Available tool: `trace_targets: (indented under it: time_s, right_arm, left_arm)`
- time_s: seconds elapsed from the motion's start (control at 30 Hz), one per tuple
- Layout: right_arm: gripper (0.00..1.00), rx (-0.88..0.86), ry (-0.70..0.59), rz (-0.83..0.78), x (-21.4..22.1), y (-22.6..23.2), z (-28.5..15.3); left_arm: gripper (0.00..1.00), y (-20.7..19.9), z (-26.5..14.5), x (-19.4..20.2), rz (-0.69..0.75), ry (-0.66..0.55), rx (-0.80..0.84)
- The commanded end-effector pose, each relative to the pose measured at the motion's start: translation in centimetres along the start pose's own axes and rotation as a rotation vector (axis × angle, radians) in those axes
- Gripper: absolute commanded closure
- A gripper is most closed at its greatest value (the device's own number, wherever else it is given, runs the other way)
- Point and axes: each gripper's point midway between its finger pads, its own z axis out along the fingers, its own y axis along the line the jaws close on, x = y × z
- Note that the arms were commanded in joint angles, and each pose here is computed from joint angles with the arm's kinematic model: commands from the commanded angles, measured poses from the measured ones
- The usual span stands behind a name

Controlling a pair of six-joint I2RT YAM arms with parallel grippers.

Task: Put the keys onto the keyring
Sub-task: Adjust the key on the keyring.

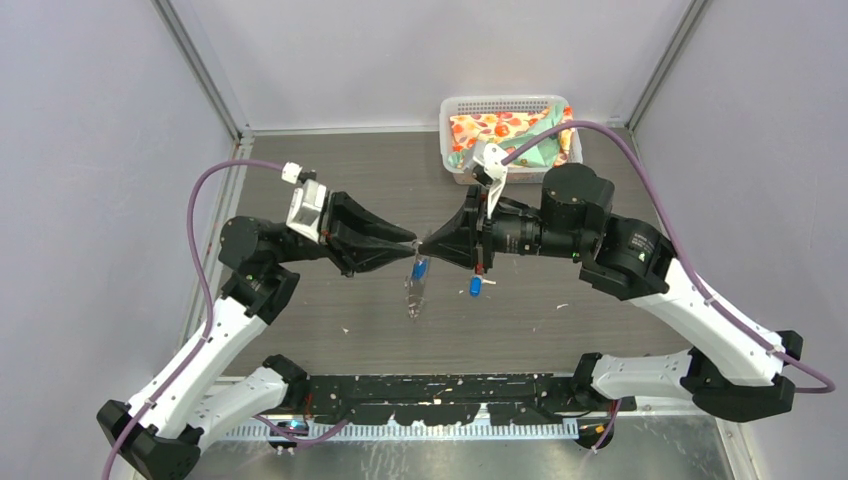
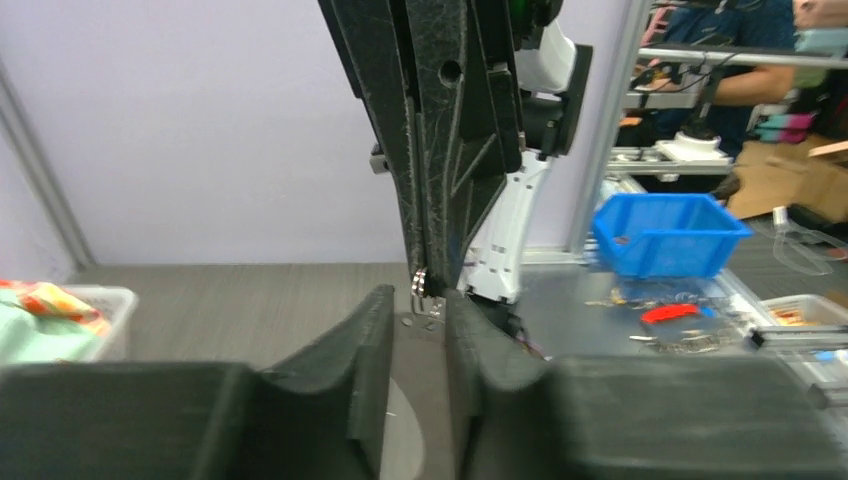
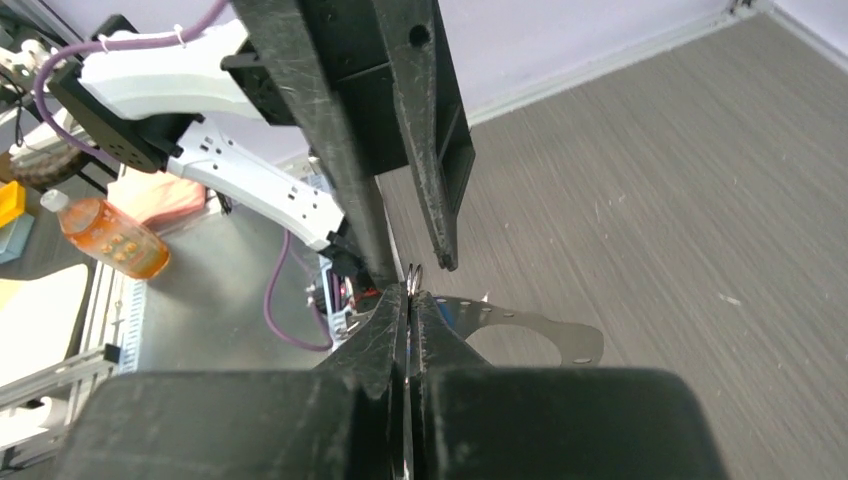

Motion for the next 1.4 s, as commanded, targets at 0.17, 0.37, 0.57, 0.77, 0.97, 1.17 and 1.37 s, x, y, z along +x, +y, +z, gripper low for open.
trace_targets:
  time_s: [0.17, 0.37, 0.57, 0.77, 0.97, 1.17, 1.37]
  right_arm:
    - [0.99, -0.037, 0.212, 0.051, 0.7, 1.0, -0.5]
    - [0.99, -0.068, 0.332, 0.061, 1.8, 1.3, -0.2]
    - [0.99, -0.061, 0.369, 0.056, 2.0, 1.2, -0.7]
    - [0.99, -0.066, 0.413, 0.065, 2.4, 1.3, -0.7]
    - [0.99, -0.064, 0.430, 0.060, 2.4, 1.1, -0.3]
    - [0.99, -0.055, 0.447, 0.066, 2.8, 0.7, 0.2]
    - [0.99, -0.054, 0.463, 0.074, 3.2, 0.4, 0.9]
  left_arm:
    - [0.54, -2.5, -0.3, 1.0, 0.041, 0.154, 0.198]
    - [0.66, -3.5, -0.7, 1.8, 0.054, 0.233, 0.324]
    - [0.69, -4.3, -1.7, 2.0, 0.027, 0.268, 0.385]
    - [0.69, -3.8, -1.7, 2.2, 0.020, 0.274, 0.368]
    - [0.62, -2.4, -1.3, 2.8, 0.036, 0.284, 0.316]
    - [0.58, -1.8, -1.4, 3.7, 0.051, 0.311, 0.285]
    - [0.72, -2.1, -1.6, 4.2, 0.043, 0.322, 0.300]
